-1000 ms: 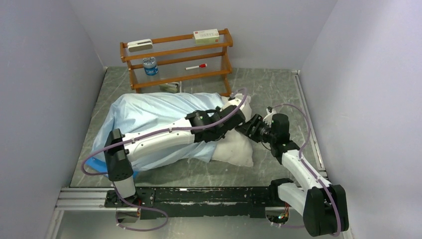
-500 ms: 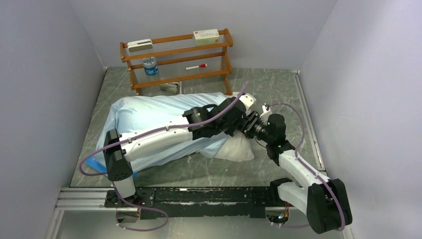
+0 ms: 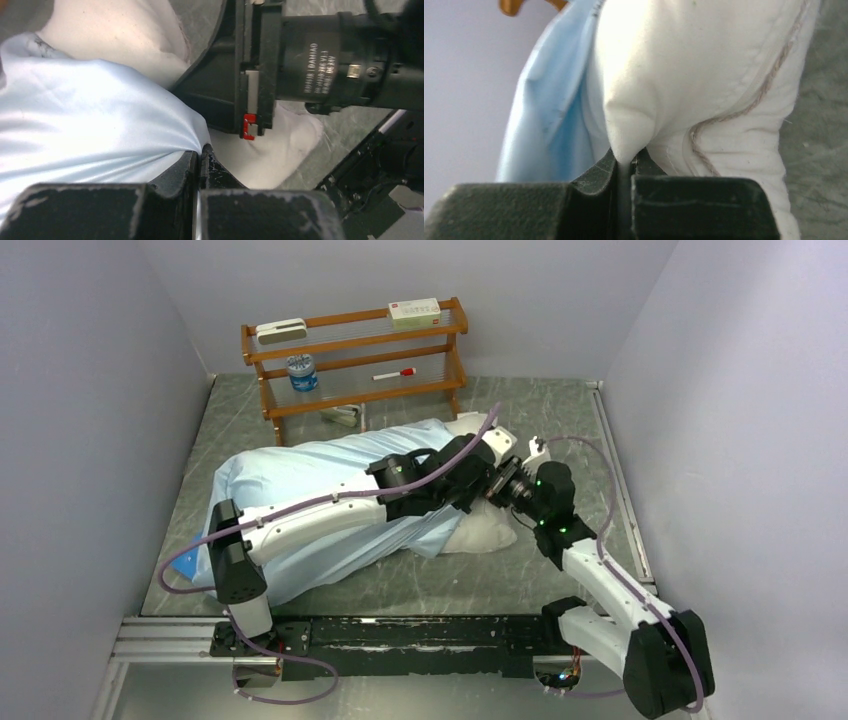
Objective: Put the pillow into the pillowcase
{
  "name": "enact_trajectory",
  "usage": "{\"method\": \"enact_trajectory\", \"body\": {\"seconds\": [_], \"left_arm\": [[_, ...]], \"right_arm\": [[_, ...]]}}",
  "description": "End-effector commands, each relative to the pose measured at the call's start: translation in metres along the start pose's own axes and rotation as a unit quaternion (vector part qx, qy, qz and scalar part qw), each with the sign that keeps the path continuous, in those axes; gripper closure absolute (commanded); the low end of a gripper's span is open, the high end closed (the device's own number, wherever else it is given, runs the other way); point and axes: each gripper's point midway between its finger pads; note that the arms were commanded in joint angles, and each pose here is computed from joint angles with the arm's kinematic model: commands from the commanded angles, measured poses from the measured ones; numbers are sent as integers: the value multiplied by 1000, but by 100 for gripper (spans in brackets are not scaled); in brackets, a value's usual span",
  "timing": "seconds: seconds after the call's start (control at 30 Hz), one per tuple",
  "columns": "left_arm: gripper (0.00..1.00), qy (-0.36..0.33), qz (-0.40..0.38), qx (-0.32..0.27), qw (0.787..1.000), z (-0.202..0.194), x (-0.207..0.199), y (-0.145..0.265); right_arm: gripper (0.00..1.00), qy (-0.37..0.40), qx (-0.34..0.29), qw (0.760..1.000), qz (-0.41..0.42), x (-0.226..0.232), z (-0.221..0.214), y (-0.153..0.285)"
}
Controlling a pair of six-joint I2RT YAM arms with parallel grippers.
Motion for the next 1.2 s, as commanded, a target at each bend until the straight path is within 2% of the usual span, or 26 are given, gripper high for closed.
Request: {"method": "enact_trajectory", "body": {"seconds": [0.0, 0.07, 0.1, 0.17, 0.23, 0.3, 0.33, 0.4, 0.47, 0.53, 0.63, 0.73, 0.83, 0.9, 1.03, 1.17], "left_arm": [[95, 37, -40, -190, 980, 129, -14, 74], [95, 47, -79, -240, 966, 167, -22, 106], [95, 58, -115, -277, 952, 188, -31, 125], [95, 86, -178, -343, 918, 219, -42, 167], [95, 128, -247, -401, 873, 241, -51, 212], [95, 153, -297, -444, 832, 253, -54, 249], [95, 164, -310, -456, 818, 256, -53, 262], [95, 174, -335, -469, 798, 258, -52, 282], [95, 172, -351, -476, 787, 253, -53, 293], [95, 172, -342, -467, 797, 242, -50, 285], [95, 183, -293, -435, 832, 212, -33, 262], [95, 218, -226, -397, 862, 164, -6, 233], [95, 250, -154, -358, 886, 117, 25, 216], [87, 279, -107, -328, 896, 90, 47, 215], [56, 315, -35, -282, 906, 54, 80, 227], [40, 338, 10, -226, 914, 16, 100, 236]], "right_arm": [[100, 95, -73, 987, 111, 119, 60, 30], [100, 137, -129, 974, 123, 168, 98, 53], [100, 156, -157, 967, 129, 192, 115, 65], [100, 190, -210, 949, 140, 236, 146, 95], [100, 217, -269, 924, 161, 282, 173, 133], [100, 241, -321, 901, 168, 313, 193, 165], [100, 255, -340, 889, 171, 327, 202, 178], [100, 290, -360, 869, 175, 347, 212, 191], [100, 334, -344, 856, 194, 362, 209, 188], [100, 375, -302, 849, 217, 366, 196, 171], [100, 405, -208, 857, 241, 344, 165, 128], [100, 386, -98, 876, 274, 312, 122, 90], [100, 363, -22, 875, 319, 302, 74, 70], [100, 356, -22, 890, 283, 293, 60, 54], [100, 324, -8, 917, 233, 269, 45, 28], [100, 291, -5, 928, 234, 262, 40, 18]]}}
Point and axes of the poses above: each gripper's point midway between its finger pads, its own y axis back along the fingers, its own x axis along the line the jaws close on, z = x × y
